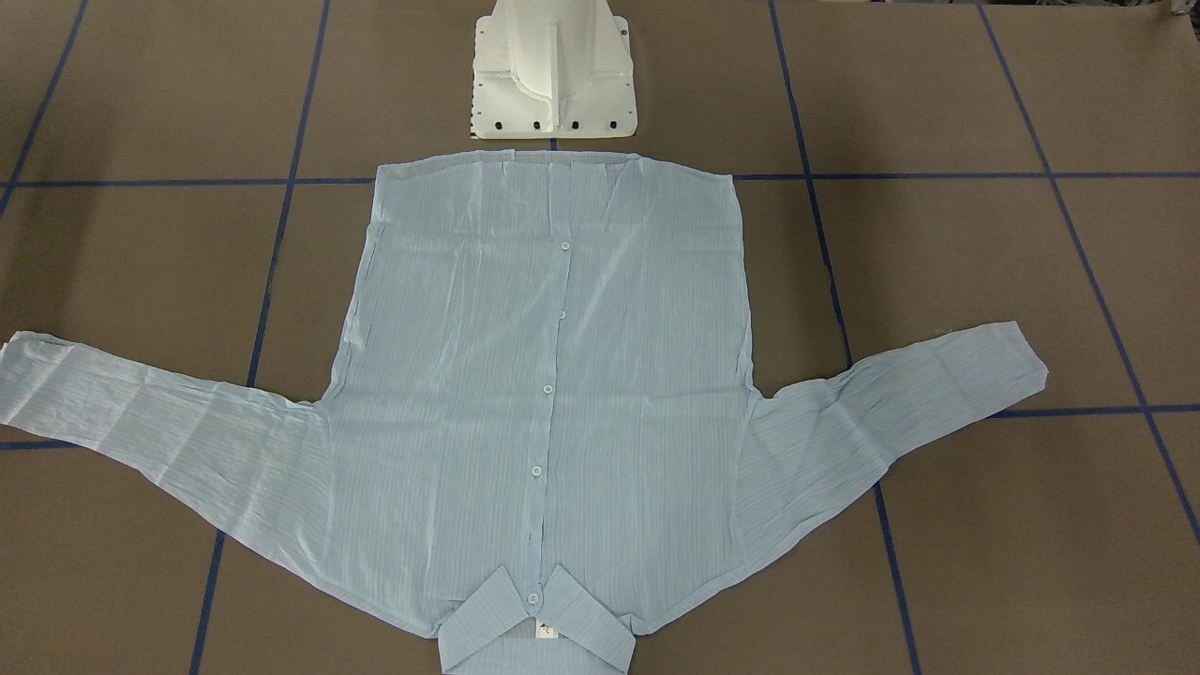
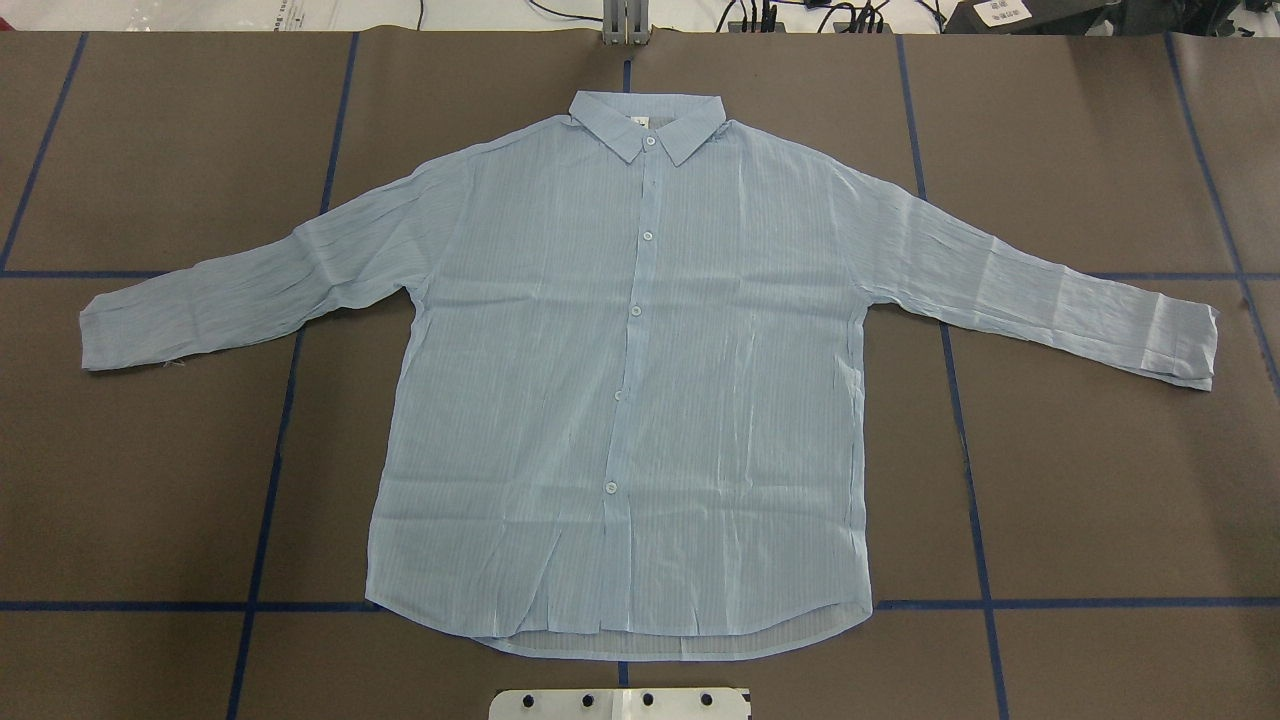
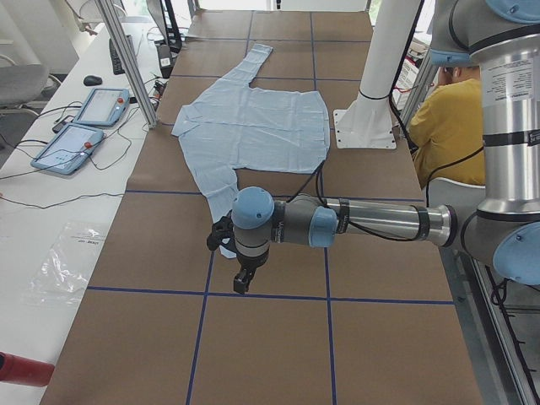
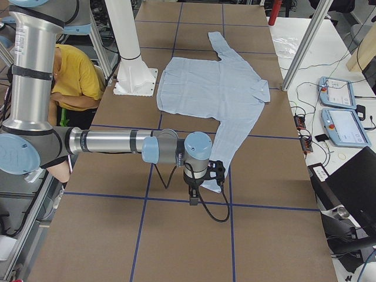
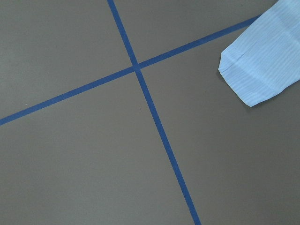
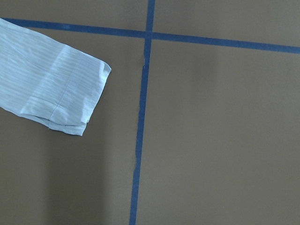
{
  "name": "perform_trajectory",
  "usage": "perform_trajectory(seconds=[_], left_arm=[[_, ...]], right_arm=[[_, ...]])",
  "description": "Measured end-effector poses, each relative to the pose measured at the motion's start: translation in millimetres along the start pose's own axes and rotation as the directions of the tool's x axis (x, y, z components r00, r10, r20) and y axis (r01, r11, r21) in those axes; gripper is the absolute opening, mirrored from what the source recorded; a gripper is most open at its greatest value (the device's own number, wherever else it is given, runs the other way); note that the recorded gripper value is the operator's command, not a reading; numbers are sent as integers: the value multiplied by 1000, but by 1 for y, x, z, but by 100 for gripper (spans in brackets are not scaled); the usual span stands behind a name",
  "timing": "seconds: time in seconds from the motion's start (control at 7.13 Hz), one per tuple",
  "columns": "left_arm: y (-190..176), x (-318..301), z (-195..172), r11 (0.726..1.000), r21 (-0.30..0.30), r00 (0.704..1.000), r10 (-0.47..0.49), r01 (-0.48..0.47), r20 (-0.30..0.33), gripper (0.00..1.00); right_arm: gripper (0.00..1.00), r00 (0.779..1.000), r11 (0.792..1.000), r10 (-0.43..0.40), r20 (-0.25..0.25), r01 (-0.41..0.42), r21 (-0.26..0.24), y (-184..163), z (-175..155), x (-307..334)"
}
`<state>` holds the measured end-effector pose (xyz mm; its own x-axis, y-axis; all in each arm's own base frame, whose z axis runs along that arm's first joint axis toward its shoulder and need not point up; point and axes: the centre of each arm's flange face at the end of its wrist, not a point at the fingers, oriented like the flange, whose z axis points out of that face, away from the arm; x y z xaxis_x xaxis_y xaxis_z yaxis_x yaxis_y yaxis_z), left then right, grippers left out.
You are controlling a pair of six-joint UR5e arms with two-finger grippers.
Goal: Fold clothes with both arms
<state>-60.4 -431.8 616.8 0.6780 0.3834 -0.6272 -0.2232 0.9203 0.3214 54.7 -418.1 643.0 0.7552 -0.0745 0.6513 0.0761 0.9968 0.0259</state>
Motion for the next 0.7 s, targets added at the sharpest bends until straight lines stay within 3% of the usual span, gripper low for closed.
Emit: perform_trajectory(seconds=[0.42,0.56,0.7], left_arm=[[-5,5,-7,999,34,999,40,-40,12,100],[-9,11,-14,997,52,998,59,-60,19,100],[-15,19,-23,993,80,996,89,-91,29,100]], right_arm=[[100,1000,1000,-1,-1,1,4,-2,-2,-1],[100,1000,1000,-9,0,9,22,-10,-8,-6],[100,999,996,-48,-3,48,70,-29,-22,-18]])
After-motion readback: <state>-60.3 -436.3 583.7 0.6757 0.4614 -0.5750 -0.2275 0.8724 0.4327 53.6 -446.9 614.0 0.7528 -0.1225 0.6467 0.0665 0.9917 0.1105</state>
